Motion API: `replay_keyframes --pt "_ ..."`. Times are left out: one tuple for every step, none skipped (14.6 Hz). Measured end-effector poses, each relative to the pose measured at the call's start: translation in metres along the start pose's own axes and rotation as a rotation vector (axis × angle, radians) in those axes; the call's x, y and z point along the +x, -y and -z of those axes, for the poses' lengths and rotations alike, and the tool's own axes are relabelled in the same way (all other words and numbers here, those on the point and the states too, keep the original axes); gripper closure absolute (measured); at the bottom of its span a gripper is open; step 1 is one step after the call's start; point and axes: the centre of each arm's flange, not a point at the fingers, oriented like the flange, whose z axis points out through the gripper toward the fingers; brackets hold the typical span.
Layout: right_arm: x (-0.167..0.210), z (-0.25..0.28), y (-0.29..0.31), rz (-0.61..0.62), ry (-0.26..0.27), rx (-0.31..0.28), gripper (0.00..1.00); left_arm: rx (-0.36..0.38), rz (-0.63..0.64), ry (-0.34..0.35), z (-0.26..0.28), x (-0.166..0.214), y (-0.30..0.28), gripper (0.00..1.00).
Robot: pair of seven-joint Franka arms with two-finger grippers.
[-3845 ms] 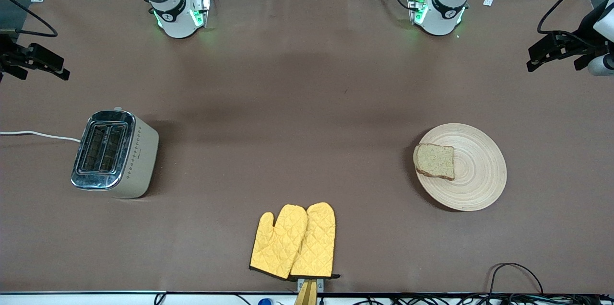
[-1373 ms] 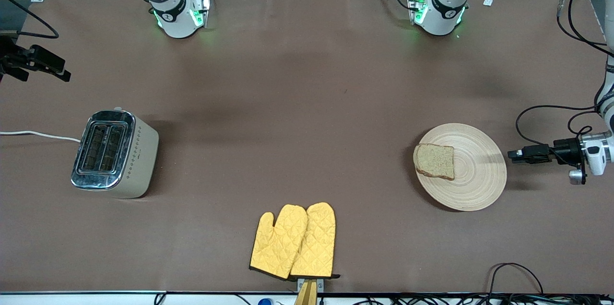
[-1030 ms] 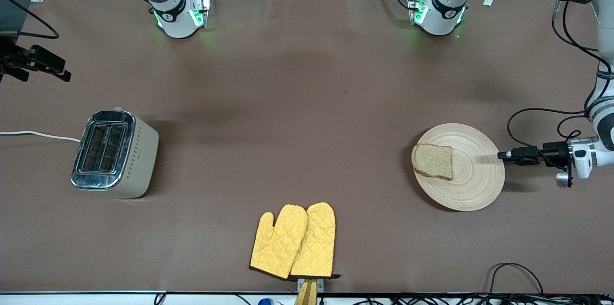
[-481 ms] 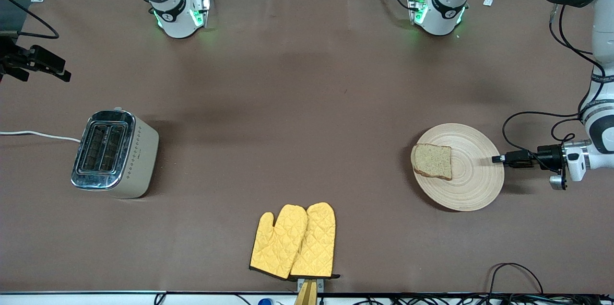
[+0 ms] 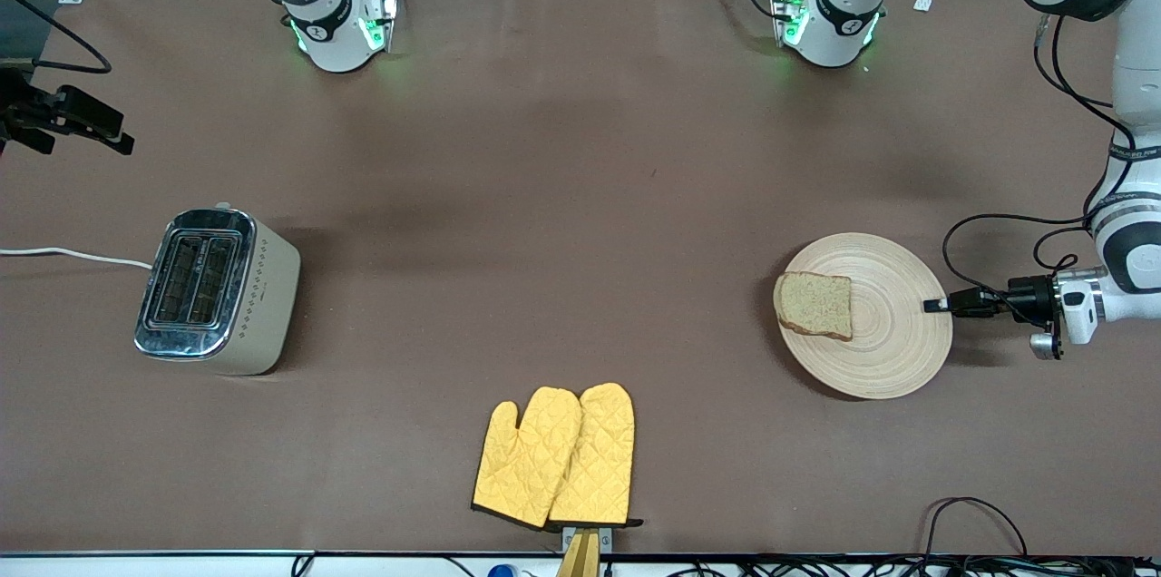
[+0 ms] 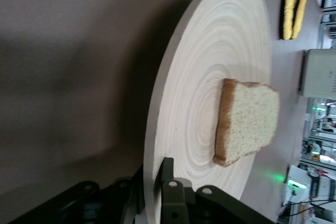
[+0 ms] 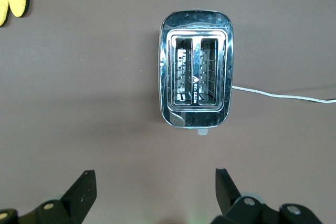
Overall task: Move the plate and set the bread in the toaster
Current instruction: 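Lower the left gripper beside the rim of the wooden plate, then push the plate toward the toaster with the left gripper while the right gripper approaches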
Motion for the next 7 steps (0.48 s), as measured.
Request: replay_keyframes --pt "0.0 0.0 0.0 0.0 0.0 0.0 0.0 0.002 -0.005 -0.001 0.0 0.001 -0.001 0.89" --pt "0.0 0.0 -0.001 -0.001 0.0 0.0 0.0 0.002 -0.019 -0.001 0.0 0.001 -0.001 0.89" --pt "0.0 0.0 -0.002 -0.003 0.0 0.0 0.0 0.003 -0.037 -0.001 0.0 0.002 -0.002 0.89" --pt "0.0 0.0 -0.002 -0.004 0.0 0.0 0.0 0.004 -0.058 -0.003 0.001 0.005 -0.005 0.89" --pt "0.0 0.0 -0.003 -0.004 0.0 0.0 0.0 0.005 -0.078 -0.007 0.003 0.009 -0.01 0.89" --pt "0.0 0.0 -0.003 -0.004 0.0 0.0 0.0 0.004 -0.099 -0.011 0.003 0.015 -0.017 0.89" --pt "0.0 0.0 -0.003 -0.004 0.0 0.0 0.0 -0.009 -0.121 -0.01 0.001 0.022 -0.027 0.9"
